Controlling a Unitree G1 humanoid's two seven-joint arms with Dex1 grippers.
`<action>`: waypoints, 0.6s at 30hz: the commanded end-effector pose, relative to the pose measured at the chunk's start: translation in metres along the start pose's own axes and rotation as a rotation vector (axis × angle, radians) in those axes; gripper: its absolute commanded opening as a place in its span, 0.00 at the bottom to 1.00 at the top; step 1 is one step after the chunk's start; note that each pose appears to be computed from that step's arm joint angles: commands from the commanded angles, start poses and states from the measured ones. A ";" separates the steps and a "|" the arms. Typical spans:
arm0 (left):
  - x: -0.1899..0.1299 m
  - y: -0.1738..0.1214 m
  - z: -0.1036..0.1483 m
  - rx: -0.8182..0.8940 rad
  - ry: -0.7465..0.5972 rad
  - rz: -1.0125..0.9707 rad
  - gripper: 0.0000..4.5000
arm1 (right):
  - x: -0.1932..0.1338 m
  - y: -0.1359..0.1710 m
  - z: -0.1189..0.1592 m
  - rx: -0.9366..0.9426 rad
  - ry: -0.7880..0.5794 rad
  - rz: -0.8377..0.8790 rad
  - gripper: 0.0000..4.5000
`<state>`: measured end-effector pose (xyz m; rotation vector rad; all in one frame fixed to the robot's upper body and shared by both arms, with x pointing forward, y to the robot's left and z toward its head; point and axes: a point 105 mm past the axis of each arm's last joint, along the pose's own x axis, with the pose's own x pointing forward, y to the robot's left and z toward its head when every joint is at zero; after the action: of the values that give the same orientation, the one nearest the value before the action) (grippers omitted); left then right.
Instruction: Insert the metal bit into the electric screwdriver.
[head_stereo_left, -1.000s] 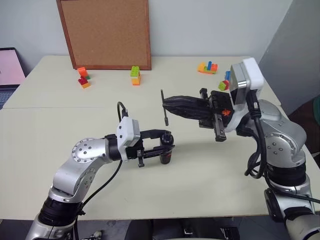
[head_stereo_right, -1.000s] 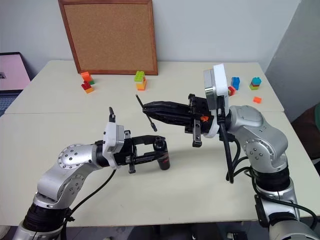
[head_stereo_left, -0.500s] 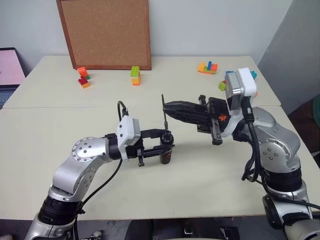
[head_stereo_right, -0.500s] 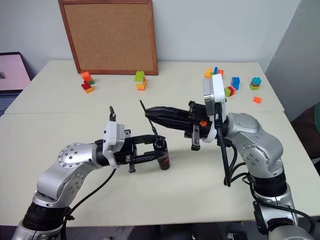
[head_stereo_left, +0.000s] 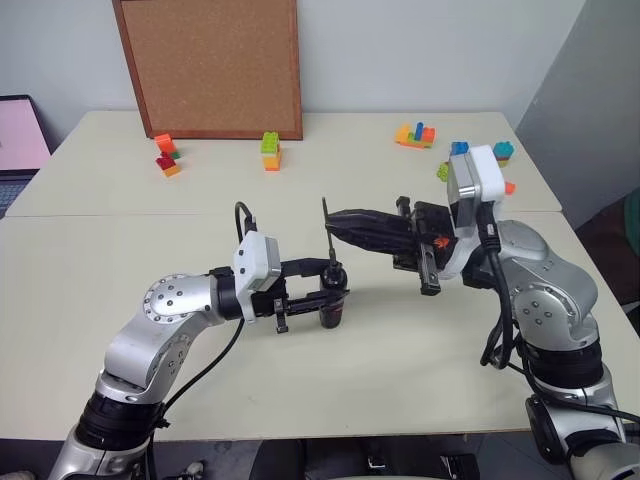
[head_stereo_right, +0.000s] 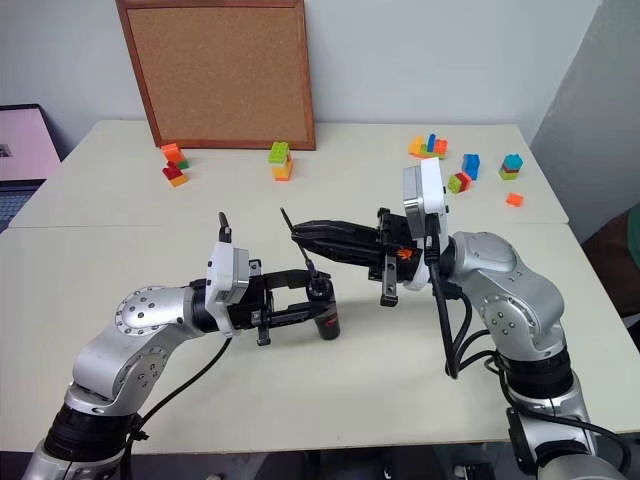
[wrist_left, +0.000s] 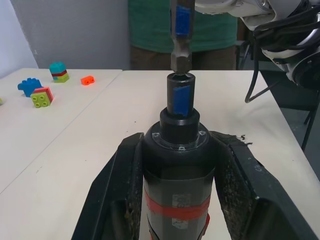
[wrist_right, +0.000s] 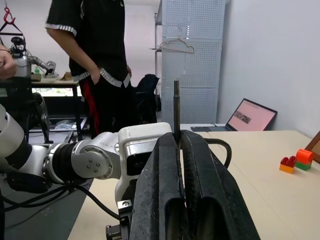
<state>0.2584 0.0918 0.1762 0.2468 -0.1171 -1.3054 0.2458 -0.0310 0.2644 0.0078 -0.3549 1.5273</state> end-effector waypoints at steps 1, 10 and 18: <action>-0.007 0.005 -0.006 -0.011 0.050 0.029 0.36 | 0.003 0.009 0.008 -0.032 -0.020 0.033 0.00; -0.008 0.004 -0.009 -0.014 0.051 0.029 0.36 | -0.001 0.010 0.003 -0.024 -0.002 0.026 0.00; -0.009 0.001 -0.012 -0.015 0.053 0.021 0.36 | 0.000 0.000 0.009 -0.034 -0.032 -0.015 0.00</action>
<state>0.2571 0.0926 0.1754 0.2458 -0.1237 -1.3064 0.2435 -0.0309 0.2620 0.0149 -0.3545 1.5255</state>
